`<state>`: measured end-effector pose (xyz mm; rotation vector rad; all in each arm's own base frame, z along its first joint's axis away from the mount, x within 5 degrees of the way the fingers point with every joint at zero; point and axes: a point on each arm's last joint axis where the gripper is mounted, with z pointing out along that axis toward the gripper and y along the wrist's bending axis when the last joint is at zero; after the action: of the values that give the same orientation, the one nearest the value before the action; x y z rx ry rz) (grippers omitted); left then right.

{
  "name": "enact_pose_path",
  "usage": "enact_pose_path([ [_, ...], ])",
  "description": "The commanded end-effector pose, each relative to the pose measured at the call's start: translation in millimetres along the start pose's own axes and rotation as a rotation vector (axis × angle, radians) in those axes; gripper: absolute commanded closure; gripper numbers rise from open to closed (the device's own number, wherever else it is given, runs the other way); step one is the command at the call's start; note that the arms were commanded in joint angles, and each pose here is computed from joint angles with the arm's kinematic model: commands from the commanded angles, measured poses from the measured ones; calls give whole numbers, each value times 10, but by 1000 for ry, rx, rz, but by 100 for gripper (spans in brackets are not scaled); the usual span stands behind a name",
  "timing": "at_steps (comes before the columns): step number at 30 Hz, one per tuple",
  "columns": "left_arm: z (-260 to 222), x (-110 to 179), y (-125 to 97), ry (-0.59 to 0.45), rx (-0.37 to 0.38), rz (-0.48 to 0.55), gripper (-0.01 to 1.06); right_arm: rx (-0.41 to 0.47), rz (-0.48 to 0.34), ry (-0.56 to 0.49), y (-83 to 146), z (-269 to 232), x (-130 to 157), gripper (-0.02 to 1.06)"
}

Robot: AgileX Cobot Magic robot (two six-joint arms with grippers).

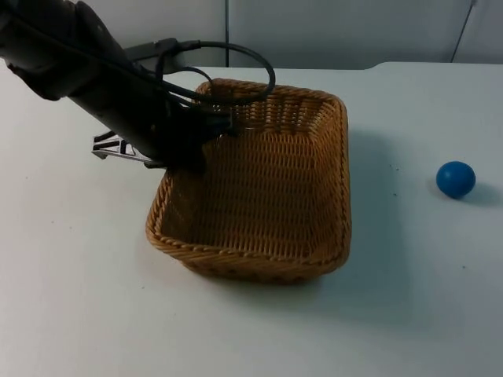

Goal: Pick up the basket with the left hand and place the ball into the basket with the right hand.

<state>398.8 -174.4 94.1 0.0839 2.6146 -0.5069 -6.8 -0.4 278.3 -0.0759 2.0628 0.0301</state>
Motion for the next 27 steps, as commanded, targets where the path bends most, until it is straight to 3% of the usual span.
enact_pose_path([
  [1, 7, -18, -33, -9, 3, 21, 105, 6, 1, -8, 0, 5, 3, 0],
  [6, -4, -2, -9, 31, 32, -57, 105, 6, 1, -8, 0, 5, 3, 0],
  [12, -44, -17, 62, 61, 43, -76, 105, 6, 1, -8, 0, 5, 3, 0],
  [27, -917, -388, -169, -50, 140, -133, 105, 6, 1, -8, 0, 5, 3, 0],
])
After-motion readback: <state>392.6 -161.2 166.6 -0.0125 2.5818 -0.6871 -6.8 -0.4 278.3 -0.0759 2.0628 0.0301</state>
